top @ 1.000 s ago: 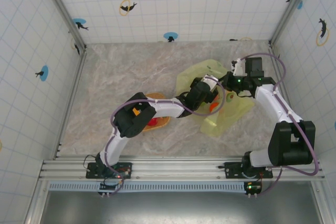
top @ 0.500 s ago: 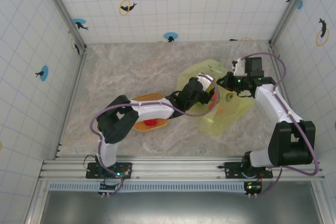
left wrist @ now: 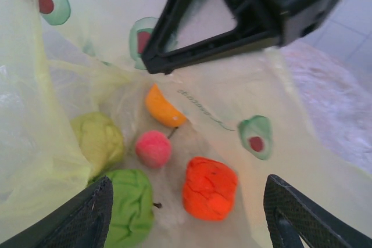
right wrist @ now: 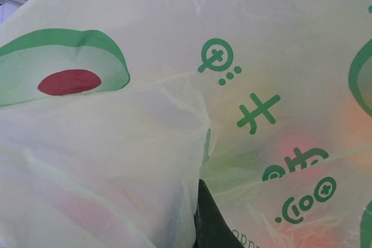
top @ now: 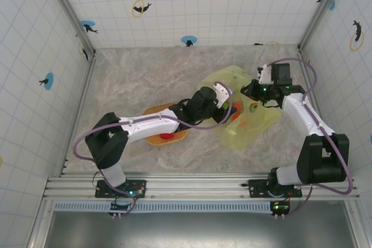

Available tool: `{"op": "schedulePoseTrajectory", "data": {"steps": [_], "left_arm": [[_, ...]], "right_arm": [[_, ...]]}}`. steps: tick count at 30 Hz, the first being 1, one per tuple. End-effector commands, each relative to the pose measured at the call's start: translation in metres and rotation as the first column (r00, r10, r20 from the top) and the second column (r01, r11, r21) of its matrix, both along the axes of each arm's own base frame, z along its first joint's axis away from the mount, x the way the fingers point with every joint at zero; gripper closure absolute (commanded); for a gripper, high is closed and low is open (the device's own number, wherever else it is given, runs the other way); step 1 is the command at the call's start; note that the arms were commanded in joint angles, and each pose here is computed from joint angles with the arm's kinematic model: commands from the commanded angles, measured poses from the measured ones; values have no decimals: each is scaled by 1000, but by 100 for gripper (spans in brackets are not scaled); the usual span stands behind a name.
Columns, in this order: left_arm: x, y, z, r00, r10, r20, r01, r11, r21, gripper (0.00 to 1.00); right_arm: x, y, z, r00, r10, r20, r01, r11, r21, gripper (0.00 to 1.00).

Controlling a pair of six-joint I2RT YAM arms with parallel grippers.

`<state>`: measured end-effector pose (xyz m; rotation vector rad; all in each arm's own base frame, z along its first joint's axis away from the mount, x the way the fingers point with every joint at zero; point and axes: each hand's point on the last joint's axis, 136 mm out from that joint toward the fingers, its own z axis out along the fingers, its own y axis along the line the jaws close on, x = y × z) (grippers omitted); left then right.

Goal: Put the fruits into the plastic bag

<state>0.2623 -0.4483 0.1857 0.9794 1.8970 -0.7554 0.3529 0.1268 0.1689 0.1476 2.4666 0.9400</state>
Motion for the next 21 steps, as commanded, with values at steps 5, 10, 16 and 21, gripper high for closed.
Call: {"op": "schedulePoseTrajectory", "data": {"steps": [5,10,16,21], "left_arm": [[-15,35,35,997,-26,-72,22,999,-48,31],[-7,86,47,990,68,-122,-74,996,-48,31],[10,168,42,920,299,-253,-312,950,-12,29],[9,221,-2,802,488,-344,-455,873,177,27]], "right_arm": [[5,-2,7,999,-1,37,1,1000,-10,100],[6,-2,12,999,-3,50,4,1000,-13,100],[5,-3,14,998,-7,59,9,999,-32,100],[3,1,11,998,3,55,-1,999,-53,100]]}}
